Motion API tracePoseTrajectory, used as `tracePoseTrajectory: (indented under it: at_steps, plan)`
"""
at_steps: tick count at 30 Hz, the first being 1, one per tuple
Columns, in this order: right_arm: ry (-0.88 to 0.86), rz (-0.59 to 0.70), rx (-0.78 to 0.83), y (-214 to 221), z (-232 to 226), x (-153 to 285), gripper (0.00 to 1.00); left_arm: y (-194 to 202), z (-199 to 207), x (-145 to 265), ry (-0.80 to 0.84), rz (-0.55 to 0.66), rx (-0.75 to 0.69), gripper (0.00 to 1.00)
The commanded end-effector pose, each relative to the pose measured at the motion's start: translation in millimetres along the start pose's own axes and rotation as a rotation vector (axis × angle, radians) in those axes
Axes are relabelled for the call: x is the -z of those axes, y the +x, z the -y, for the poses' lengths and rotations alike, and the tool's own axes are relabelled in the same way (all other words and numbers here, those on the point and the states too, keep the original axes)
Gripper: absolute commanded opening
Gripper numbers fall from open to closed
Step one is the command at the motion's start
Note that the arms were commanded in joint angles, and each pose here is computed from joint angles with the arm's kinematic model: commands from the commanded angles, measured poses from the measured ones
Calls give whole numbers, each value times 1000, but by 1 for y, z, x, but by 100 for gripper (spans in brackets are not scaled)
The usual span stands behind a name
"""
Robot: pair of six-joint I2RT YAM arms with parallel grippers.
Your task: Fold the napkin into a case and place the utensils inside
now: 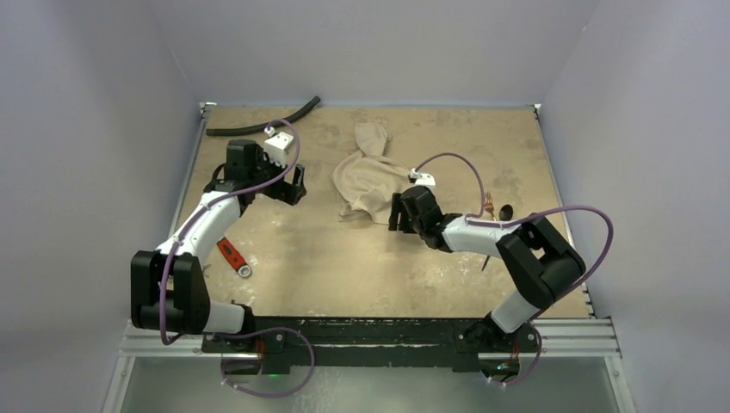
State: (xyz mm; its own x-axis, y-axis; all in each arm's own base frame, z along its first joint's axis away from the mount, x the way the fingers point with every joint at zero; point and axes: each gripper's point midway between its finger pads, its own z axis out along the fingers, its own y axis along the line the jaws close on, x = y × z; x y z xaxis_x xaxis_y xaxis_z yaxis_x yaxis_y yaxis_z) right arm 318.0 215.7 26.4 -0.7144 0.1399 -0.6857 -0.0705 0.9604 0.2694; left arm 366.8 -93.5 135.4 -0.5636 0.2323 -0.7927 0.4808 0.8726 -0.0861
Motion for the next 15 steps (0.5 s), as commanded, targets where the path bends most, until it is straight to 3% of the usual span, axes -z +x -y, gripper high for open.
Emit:
tracePoseTrajectory:
  at_steps: [1, 5, 7, 8, 10, 12, 15]
  plan:
    - [99, -20, 16, 9, 2, -5, 69, -13, -1, 0, 0, 17, -28, 99]
    - [146, -31, 11, 23, 7, -7, 61, -13, 2, 0, 12, 17, -32, 99]
    - [168, -27, 4, 23, 11, -8, 51, -11, 4, -2, 18, 8, -36, 99]
    - [178, -20, -1, 22, 12, -8, 43, -10, 5, -2, 23, 4, -38, 99]
    - [186, 9, -6, 10, 10, -4, 15, -7, 8, -3, 34, -7, -43, 99]
    - [172, 42, -3, -9, 1, 3, 1, -5, 13, -4, 54, -15, -56, 99]
    - [164, 109, 27, -45, -10, 18, 0, -3, 25, -6, 83, -20, -82, 99]
